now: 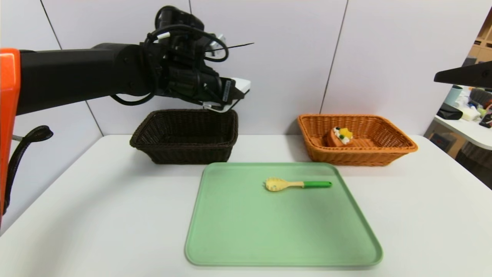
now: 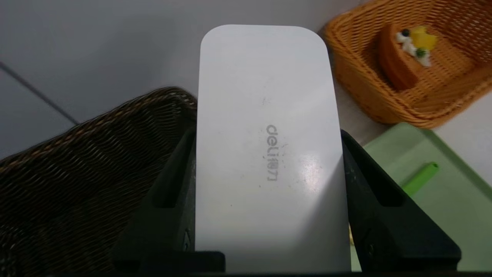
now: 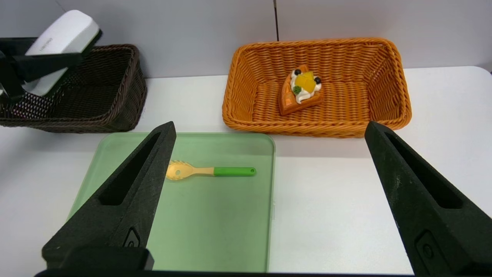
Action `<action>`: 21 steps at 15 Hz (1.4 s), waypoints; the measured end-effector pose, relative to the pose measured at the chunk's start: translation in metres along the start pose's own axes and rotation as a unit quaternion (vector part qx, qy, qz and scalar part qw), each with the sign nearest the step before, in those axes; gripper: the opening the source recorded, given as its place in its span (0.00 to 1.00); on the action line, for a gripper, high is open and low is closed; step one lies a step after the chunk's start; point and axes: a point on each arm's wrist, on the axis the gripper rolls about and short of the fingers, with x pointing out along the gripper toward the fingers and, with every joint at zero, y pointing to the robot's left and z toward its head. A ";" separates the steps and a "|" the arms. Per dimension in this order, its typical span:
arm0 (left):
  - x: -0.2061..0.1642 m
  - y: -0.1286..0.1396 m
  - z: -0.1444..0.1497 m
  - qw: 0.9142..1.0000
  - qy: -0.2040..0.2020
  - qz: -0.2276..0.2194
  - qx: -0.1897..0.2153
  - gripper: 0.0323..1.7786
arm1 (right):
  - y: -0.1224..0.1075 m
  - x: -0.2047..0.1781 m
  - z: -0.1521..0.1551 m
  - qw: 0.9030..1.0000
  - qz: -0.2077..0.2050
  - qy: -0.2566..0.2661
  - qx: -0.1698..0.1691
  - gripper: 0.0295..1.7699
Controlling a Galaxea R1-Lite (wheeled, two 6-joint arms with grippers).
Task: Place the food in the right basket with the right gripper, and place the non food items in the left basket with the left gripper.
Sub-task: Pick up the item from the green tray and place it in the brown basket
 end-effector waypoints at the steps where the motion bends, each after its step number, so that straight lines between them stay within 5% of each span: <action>1: 0.000 0.021 -0.004 1.000 0.007 0.023 -0.014 0.59 | 0.000 0.001 0.000 1.000 -0.001 0.001 0.000 0.96; 5: -0.007 0.088 -0.023 0.992 0.058 0.098 -0.058 0.59 | 0.000 0.006 0.000 1.000 -0.002 0.006 0.000 0.96; 9: -0.013 0.120 -0.039 0.982 0.101 0.134 -0.085 0.59 | 0.001 0.010 -0.001 1.000 -0.003 0.010 -0.001 0.96; 15: -0.003 0.150 -0.070 0.969 0.143 0.173 -0.108 0.59 | 0.001 0.012 -0.001 1.000 -0.005 0.012 -0.001 0.96; 21: 0.009 0.159 -0.084 0.964 0.159 0.177 -0.116 0.60 | 0.000 0.016 -0.001 1.000 -0.010 0.015 -0.001 0.96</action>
